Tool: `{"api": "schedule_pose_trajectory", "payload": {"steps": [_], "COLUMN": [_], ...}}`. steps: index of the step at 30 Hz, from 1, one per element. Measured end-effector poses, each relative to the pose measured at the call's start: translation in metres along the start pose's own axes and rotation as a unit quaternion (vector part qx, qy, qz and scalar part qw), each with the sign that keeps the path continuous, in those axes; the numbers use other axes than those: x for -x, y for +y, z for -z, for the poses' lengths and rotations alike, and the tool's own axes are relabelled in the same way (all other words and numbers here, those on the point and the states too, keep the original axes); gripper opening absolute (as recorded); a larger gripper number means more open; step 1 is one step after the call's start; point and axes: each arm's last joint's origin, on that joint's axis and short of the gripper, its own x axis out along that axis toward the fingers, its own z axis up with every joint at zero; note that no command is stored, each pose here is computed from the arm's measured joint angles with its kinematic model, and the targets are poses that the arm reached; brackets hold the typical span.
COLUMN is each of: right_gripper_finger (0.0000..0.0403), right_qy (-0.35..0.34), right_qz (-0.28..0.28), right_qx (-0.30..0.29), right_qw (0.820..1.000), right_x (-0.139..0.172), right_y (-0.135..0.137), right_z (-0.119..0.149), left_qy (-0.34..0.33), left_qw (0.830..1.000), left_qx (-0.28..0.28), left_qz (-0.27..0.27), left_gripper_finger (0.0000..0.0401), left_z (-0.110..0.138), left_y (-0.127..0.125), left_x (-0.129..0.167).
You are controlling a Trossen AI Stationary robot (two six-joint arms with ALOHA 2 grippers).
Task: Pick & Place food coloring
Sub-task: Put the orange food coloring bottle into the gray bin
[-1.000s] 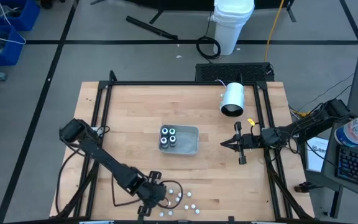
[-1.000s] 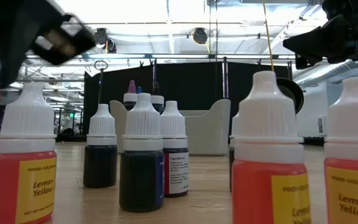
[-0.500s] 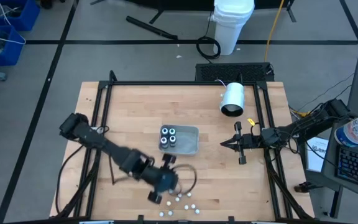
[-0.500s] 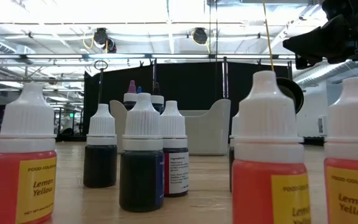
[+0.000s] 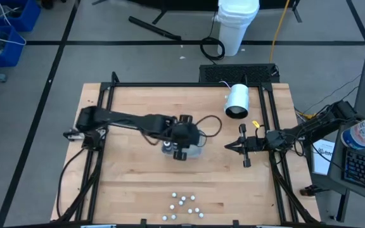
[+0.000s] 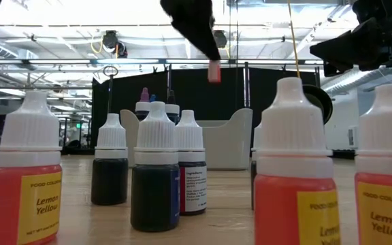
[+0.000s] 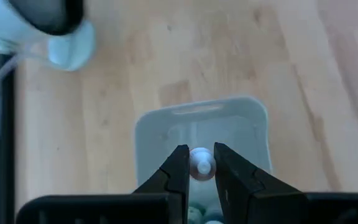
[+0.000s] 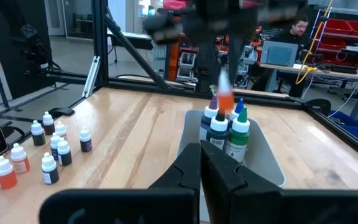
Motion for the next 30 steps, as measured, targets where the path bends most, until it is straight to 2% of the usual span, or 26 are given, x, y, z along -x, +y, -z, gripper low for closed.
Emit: {"api": "schedule_pose_trajectory", "payload": {"steps": [5, 8, 14, 21, 30], "right_gripper_finger": [0.0000, 0.0000, 0.0000, 0.0000, 0.0000], "right_qy": [0.004, 0.002, 0.004, 0.008, 0.007], "right_qz": [0.000, 0.000, -0.001, -0.002, -0.002], "right_qx": [0.002, 0.001, 0.002, 0.003, 0.001], "right_qw": [1.000, 1.000, 1.000, 1.000, 1.000], "right_x": [0.000, 0.000, 0.000, 0.000, 0.000], "right_y": [0.000, 0.000, 0.000, 0.000, 0.000], "right_z": [0.001, 0.000, 0.001, 0.001, 0.001], "left_qy": [0.055, 0.070, 0.086, 0.072, 0.067], "left_qw": [0.998, 0.997, 0.996, 0.994, 0.993], "left_qx": [-0.024, -0.017, 0.038, 0.082, 0.096], "left_qz": [0.007, 0.004, -0.011, -0.024, -0.028], "left_gripper_finger": [0.0055, 0.0055, 0.0055, 0.0055, 0.0055], "left_z": [0.009, 0.012, 0.017, 0.014, 0.016], "left_y": [-0.005, -0.004, -0.002, -0.002, -0.001], "left_x": [-0.045, -0.060, -0.072, -0.082, -0.100]}}
